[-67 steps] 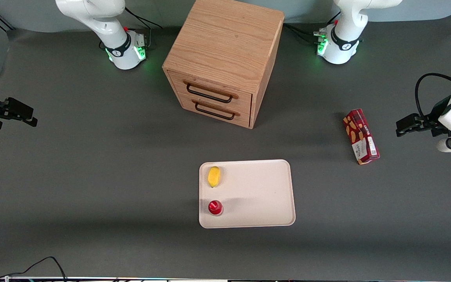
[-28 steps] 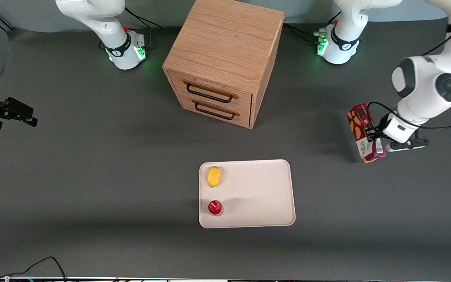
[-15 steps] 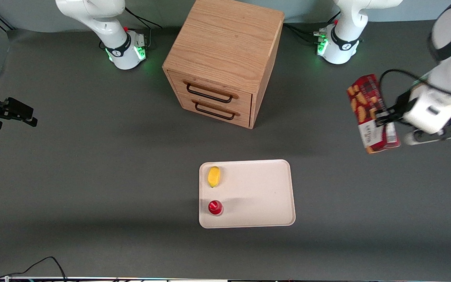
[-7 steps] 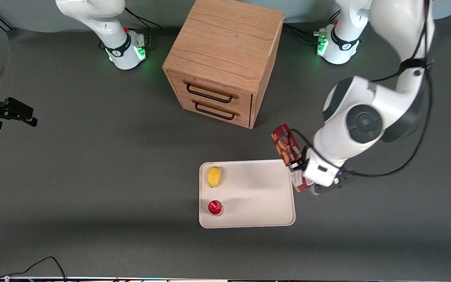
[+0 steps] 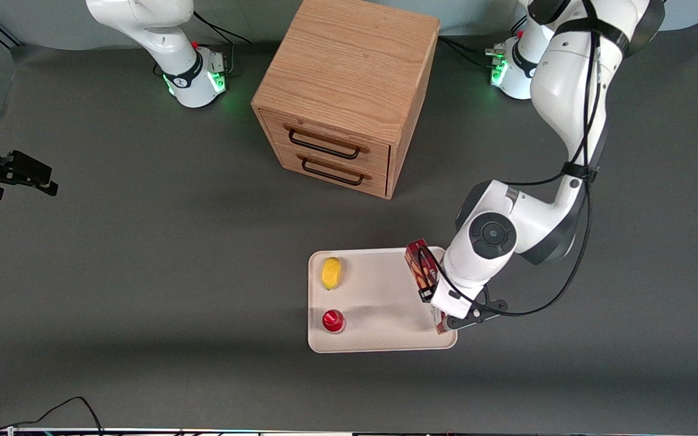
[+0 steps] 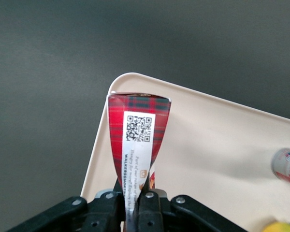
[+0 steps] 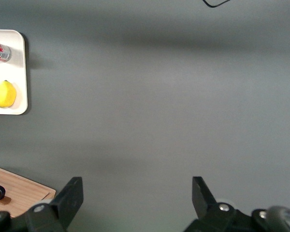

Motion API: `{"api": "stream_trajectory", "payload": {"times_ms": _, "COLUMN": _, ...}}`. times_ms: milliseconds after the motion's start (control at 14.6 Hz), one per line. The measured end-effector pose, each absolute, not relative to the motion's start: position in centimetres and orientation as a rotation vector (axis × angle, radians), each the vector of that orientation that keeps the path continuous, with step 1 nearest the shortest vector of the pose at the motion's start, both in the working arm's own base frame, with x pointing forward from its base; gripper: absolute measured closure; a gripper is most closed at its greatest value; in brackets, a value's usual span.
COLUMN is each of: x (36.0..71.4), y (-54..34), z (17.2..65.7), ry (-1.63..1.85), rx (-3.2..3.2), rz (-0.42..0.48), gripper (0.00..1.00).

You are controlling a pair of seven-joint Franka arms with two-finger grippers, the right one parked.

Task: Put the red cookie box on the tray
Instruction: 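Carry the cookie box over the white tray with the left gripper, then lower the box onto the tray and open the left gripper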

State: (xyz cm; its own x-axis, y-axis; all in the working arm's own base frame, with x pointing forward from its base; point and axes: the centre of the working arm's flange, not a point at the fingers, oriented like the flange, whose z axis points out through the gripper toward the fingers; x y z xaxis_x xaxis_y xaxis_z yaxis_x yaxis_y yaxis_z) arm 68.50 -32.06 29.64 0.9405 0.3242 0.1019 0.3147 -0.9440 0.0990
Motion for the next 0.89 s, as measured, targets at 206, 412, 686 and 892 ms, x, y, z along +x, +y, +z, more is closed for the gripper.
{"api": "stream_trajectory", "payload": {"times_ms": 206, "x": 68.5, "y": -32.5, "z": 26.3, "ry": 0.511, "rx": 3.030, "rz": 0.221, "gripper": 0.87}}
{"api": "stream_trajectory", "payload": {"times_ms": 412, "x": 68.7, "y": -33.0, "z": 24.4, "ry": 0.519, "rx": 2.992, "rz": 0.260, "gripper": 0.87}}
{"api": "stream_trajectory", "payload": {"times_ms": 686, "x": 68.7, "y": -33.1, "z": 24.1, "ry": 0.518, "rx": 2.983, "rz": 0.271, "gripper": 0.61}}
{"api": "stream_trajectory", "payload": {"times_ms": 892, "x": 68.9, "y": -32.4, "z": 24.9, "ry": 0.543, "rx": 3.027, "rz": 0.220, "gripper": 0.29}}
